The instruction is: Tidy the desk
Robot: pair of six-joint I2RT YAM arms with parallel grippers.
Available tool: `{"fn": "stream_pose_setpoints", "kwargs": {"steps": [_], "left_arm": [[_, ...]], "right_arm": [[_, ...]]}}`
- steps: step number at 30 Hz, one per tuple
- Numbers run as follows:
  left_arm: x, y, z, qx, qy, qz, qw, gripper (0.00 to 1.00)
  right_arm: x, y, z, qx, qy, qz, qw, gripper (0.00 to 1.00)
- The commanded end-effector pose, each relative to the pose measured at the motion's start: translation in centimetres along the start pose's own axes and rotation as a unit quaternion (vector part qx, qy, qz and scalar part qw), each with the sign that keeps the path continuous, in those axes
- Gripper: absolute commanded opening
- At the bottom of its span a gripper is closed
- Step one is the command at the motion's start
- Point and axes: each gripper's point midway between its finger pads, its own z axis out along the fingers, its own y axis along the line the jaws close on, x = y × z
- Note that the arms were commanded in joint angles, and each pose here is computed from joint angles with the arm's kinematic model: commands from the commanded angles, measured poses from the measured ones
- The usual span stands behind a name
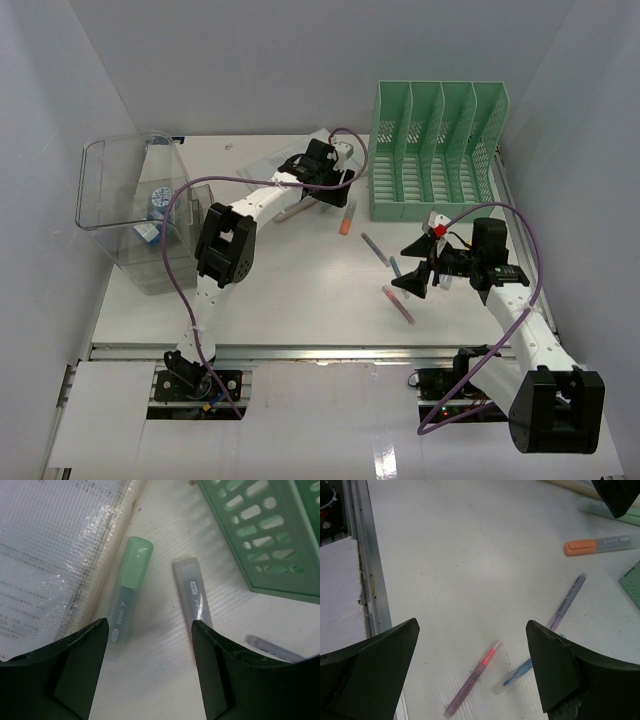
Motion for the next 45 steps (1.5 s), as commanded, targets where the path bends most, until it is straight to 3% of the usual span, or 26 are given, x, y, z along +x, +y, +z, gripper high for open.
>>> {"fn": "stream_pose_setpoints", "kwargs": {"steps": [1,11,14,19,21,23,24,28,30,34,36,41,43,45], "left_arm": [[-2.6,2.1,-0.2,-0.042,-0.031,0.04,0.998,0.74],[0.1,2.2,2.5,-0.024,0.003,0.04,0.999,0.62],[1.0,2.5,3.0,-0.029,0.014,0.034,0.999,0.53],[2.1,3.1,3.2,-0.043,0.027,0.027,0.998,0.45],[2.3,3.1,3.1,-0.043,0.028,0.025,0.998,0.37],[2.0,2.7,2.4,-0.039,0.025,0.005,0.999,0.23],[1.7,2.5,1.6,-0.038,0.021,-0.003,0.999,0.16],[-1.1,1.6,-3.3,-0.036,-0.023,-0.036,0.998,0.05],[-0.7,1.7,-5.8,-0.049,-0.028,-0.052,0.997,0.02],[-1.4,3.2,-15.0,-0.088,-0.076,-0.105,0.988,0.0],[1.1,4.0,-17.0,-0.106,-0.063,-0.123,0.985,0.0],[7.7,10.0,-24.8,-0.265,-0.044,-0.215,0.939,0.0],[10.8,13.4,-28.2,-0.348,-0.032,-0.254,0.902,0.0],[12.8,15.5,-29.4,-0.383,-0.02,-0.273,0.882,0.0]], "right_arm": [[-0.3,0.5,0.0,-0.02,-0.012,0.008,1.0,0.94],[0.0,0.2,-0.2,-0.015,-0.012,0.019,1.0,0.94],[0.0,0.1,-0.3,-0.013,-0.012,0.021,1.0,0.94],[0.1,0.1,-0.2,-0.013,-0.01,0.029,0.999,0.93],[0.2,-0.5,-0.7,0.001,-0.012,0.034,0.999,0.94],[0.2,-0.5,-0.7,0.002,-0.013,0.034,0.999,0.94],[0.1,-0.6,-0.8,0.002,-0.014,0.034,0.999,0.94],[0.2,-0.6,-0.8,0.003,-0.014,0.035,0.999,0.94],[0.3,-0.6,-0.9,0.005,-0.013,0.036,0.999,0.94],[0.4,-0.5,-0.9,0.006,-0.013,0.041,0.999,0.94],[0.4,-0.4,-0.9,0.004,-0.013,0.042,0.999,0.94],[0.4,-0.4,-0.9,0.002,-0.014,0.048,0.999,0.94],[0.4,-0.4,-0.9,0.002,-0.014,0.051,0.999,0.94],[0.4,-0.5,-0.9,0.003,-0.014,0.051,0.999,0.94]]}}
